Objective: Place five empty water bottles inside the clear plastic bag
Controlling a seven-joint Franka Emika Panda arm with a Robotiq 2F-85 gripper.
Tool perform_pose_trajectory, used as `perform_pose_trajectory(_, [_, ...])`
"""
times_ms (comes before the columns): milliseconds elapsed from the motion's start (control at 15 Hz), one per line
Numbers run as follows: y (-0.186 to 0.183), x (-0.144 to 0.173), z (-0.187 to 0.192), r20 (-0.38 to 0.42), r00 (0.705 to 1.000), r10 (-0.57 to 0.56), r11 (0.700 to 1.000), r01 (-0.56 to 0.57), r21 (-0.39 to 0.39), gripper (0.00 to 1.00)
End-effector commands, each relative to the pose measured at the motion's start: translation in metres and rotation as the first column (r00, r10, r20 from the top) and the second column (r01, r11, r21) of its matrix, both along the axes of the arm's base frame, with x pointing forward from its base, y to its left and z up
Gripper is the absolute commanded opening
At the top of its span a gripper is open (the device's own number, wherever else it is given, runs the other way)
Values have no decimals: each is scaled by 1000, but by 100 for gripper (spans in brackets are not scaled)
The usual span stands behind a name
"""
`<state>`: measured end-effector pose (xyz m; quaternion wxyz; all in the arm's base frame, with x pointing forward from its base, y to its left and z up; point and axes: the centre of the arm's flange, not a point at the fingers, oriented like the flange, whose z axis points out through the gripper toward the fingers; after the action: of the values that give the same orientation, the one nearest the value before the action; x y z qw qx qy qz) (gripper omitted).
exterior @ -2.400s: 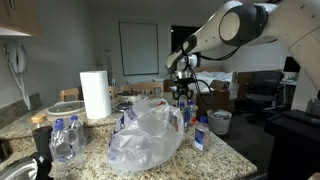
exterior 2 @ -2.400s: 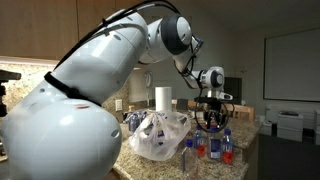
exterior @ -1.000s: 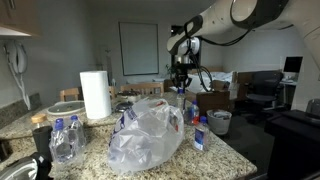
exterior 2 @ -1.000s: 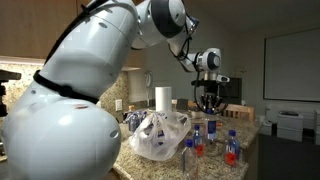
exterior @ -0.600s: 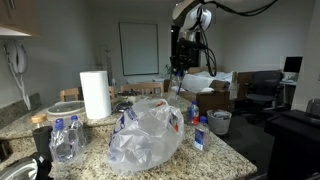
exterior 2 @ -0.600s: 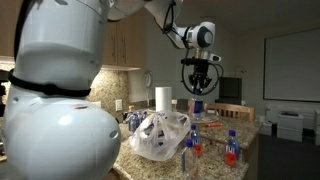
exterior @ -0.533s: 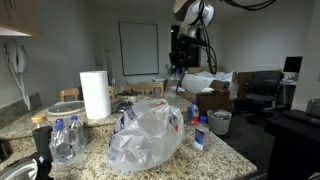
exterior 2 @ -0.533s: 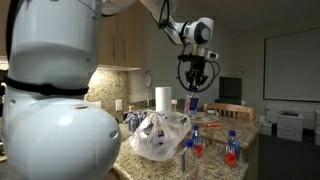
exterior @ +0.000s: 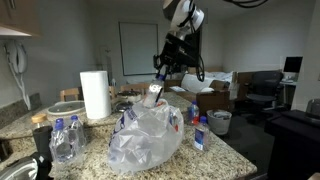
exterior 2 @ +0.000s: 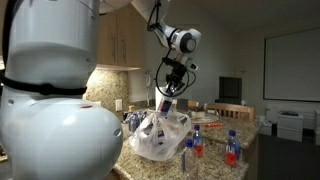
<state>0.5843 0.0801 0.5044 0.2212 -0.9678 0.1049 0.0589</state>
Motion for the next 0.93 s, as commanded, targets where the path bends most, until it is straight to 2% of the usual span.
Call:
perform_pose_trajectory(0, [12,33,-50,-146,987,-71,995,80,58,14])
perform_pose_trajectory(200, [29,51,-95,-252,963,-90,992,110,67,14])
perform_pose_trajectory(400, [58,61,-137,-345,938,-33,992,73,104,14])
perform_pose_trajectory(533, [78,65,-168,-418,908,2,993,49,110,14])
perform_pose_trajectory(600, [83,64,-178,-444,896,3,992,53,113,60])
perform_pose_trajectory(667, [83,61,-184,-458,889,-1,991,63,122,61])
perform_pose_trajectory(733, [83,58,-188,-462,887,-11,989,78,127,66])
perform_pose_trajectory(867, [73,49,-180,-425,904,-37,981,114,156,79])
